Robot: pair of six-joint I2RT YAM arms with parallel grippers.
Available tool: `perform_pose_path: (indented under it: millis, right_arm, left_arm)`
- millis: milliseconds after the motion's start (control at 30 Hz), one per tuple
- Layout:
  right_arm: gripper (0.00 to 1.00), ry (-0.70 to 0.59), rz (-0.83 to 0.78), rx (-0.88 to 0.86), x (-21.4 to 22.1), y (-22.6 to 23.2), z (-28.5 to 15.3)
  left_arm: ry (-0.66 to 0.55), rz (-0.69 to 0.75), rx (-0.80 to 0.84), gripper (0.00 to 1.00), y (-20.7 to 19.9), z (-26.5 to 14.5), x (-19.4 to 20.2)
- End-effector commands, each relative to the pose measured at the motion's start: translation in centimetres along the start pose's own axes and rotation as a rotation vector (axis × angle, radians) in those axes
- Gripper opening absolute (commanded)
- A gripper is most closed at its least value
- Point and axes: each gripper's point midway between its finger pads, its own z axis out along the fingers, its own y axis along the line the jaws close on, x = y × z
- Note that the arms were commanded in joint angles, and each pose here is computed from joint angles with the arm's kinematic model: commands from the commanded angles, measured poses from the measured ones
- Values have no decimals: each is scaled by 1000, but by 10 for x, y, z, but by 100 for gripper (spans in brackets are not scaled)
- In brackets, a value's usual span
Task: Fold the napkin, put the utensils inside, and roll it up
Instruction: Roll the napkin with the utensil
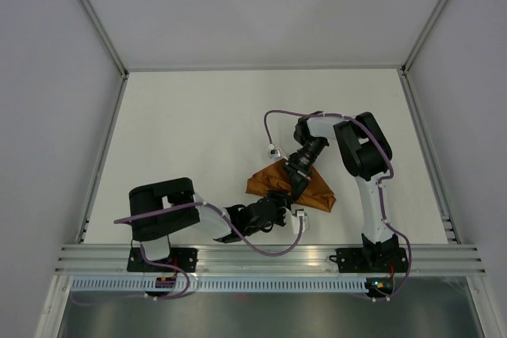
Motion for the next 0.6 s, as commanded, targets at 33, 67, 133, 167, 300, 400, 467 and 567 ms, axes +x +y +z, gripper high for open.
perform_pose_path:
  millis: [33,67,133,167,300,400,467,567]
  right_arm:
    - [1,177,-116,235,26,-79,2]
    - [0,178,-118,235,26,-79,2]
    - [0,177,-117,233,25,-79,2]
    - [0,177,-115,231,26,-79,2]
    - [0,178,-116,230,26,-79,2]
    - [1,178,-117,229,25,-79,3]
    - [0,177,-116,229,26,-79,2]
    - [0,175,-116,228,25,-79,2]
  left_arm:
    - [-42,67,55,53,-10,6,-11]
    - [-34,71,68,53,-13,7,-9]
    - [-32,77,83,52,-16,8,-8]
    - [-29,82,102,51,-20,9,-8]
    - [-15,92,117,51,-24,13,-4]
    - [-3,104,139,47,-30,15,0]
    - [6,108,147,45,-32,15,2]
    - [28,118,168,38,-35,15,7]
